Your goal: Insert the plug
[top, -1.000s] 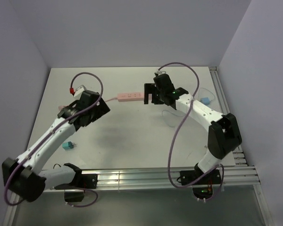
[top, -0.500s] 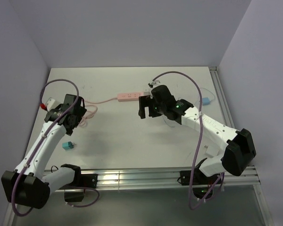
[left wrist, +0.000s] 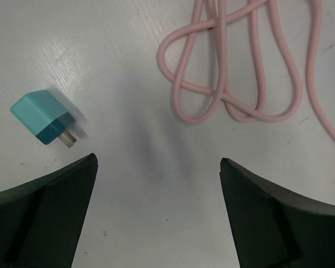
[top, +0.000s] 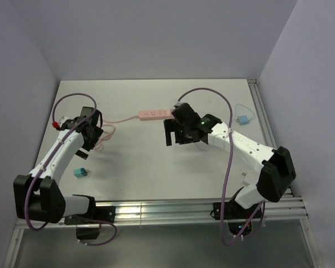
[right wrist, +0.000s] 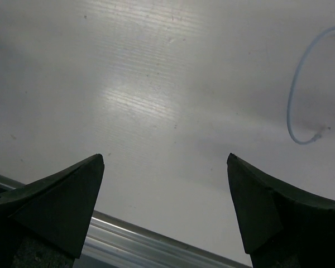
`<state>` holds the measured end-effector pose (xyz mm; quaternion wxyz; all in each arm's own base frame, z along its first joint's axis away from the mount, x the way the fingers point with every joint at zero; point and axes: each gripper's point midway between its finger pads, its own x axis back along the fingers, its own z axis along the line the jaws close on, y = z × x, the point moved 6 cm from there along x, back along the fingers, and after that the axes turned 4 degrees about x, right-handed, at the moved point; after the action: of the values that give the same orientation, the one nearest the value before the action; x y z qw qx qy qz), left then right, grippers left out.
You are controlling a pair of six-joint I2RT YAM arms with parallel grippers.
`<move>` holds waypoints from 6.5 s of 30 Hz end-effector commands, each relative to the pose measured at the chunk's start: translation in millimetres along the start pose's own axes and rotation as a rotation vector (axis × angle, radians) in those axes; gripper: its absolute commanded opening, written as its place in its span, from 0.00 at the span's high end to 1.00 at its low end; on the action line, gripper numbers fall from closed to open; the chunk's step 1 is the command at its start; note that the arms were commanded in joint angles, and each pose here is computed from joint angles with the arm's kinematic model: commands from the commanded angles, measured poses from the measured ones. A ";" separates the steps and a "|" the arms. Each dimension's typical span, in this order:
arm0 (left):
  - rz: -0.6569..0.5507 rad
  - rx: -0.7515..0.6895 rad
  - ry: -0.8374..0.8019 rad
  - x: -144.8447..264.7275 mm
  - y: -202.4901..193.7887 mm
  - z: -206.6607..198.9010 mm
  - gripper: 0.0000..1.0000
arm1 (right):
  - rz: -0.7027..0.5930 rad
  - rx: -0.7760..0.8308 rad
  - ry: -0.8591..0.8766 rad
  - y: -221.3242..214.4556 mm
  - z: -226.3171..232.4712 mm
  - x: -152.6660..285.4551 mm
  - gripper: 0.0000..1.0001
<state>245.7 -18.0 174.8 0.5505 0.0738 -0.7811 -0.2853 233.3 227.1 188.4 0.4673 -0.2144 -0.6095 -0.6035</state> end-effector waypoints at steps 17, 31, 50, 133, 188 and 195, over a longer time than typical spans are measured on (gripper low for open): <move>0.302 -0.435 -0.513 59.9 -90.0 -26.4 0.07 | -0.215 -0.794 -0.522 -2.1 -165.4 82.4 0.02; 0.394 -0.580 -0.620 114.9 -131.2 -34.4 0.05 | -0.028 -1.324 -0.693 -121.8 -238.1 68.0 0.04; 0.393 -0.623 -0.637 120.0 -136.2 -35.3 0.06 | 0.124 -1.467 -0.784 -188.2 -273.3 35.9 0.07; 0.526 -0.718 -1.058 161.5 -149.2 -38.9 0.14 | -0.201 -1.050 -0.647 75.4 -291.3 -29.1 0.85; 0.236 -0.356 -1.450 261.3 -203.8 -43.5 0.33 | -0.355 -0.768 0.451 23.7 19.7 130.8 1.00; 0.251 -0.354 -1.474 267.5 -212.1 -49.5 0.35 | -0.351 -0.757 0.466 21.8 22.8 134.7 1.00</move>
<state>144.7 -317.3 264.3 -0.0519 -0.3226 -0.8763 -0.3540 181.5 209.5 287.1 0.3784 -0.1709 -0.2693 -0.8690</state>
